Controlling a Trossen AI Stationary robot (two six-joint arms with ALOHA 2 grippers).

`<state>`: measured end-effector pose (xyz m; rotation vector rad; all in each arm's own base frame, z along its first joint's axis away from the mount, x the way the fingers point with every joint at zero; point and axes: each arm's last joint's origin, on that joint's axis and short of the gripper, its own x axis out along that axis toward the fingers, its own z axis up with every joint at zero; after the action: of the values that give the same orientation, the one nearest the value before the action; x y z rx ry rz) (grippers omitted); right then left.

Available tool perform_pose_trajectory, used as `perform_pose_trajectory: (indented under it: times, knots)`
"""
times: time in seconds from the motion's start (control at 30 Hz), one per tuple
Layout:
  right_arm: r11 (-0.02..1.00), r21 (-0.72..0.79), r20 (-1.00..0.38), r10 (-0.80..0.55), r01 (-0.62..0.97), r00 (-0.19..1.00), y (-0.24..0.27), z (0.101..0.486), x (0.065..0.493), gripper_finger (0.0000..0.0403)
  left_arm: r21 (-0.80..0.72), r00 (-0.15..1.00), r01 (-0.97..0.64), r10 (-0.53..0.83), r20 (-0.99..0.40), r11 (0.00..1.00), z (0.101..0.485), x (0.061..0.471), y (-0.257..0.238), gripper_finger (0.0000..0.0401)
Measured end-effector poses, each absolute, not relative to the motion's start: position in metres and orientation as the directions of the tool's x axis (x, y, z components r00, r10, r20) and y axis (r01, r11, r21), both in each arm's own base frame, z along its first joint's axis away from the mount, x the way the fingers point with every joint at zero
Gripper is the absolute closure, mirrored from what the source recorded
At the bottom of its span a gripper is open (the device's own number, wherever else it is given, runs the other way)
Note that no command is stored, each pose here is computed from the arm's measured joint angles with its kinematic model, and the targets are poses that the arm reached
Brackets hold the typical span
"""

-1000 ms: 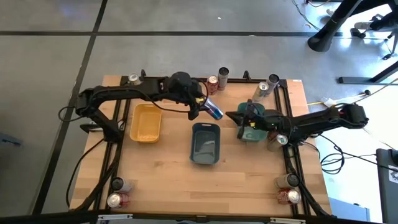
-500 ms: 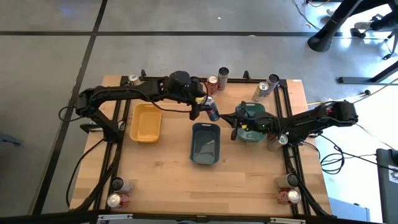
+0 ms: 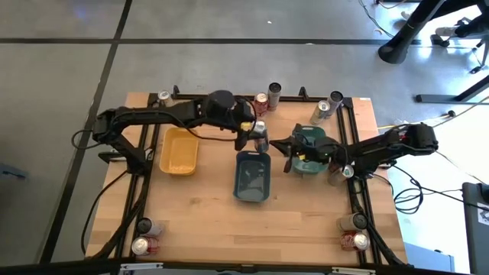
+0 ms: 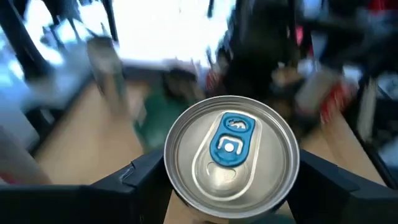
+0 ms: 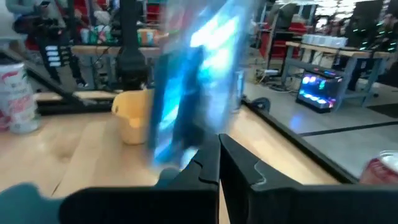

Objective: Sort soda cans
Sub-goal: Put the blue soda can into blue bin

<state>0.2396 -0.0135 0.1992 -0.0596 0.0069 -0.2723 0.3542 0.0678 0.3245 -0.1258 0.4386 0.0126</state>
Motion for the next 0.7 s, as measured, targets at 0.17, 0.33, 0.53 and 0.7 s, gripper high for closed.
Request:
perform_pose_trajectory:
  times: [0.17, 0.33, 0.53, 0.7]
  knots:
    - [0.959, -0.082, -0.022, -0.274, 0.272, 0.961, -0.014, 0.202, 0.236, 0.0398, -0.125, 0.835, -0.058, -0.02, -0.549, 0.99, 0.312, 0.35, 0.053, 0.0157]
    - [0.945, -0.117, -0.018, -0.311, 0.306, 0.95, -0.014, 0.205, 0.233, 0.0398, -0.076, 0.793, -0.09, 0.026, -0.608, 0.993, 0.288, 0.35, 0.038, 0.0157]
    - [0.942, -0.122, -0.028, -0.317, 0.311, 0.948, -0.015, 0.204, 0.233, 0.0398, -0.04, 0.789, -0.204, 0.14, -0.598, 0.978, 0.251, 0.345, 0.033, 0.0157]
    - [0.943, -0.12, -0.029, -0.317, 0.311, 0.948, -0.015, 0.204, 0.233, 0.0398, -0.092, 0.856, -0.224, 0.15, -0.495, 0.97, 0.235, 0.344, 0.03, 0.0157]
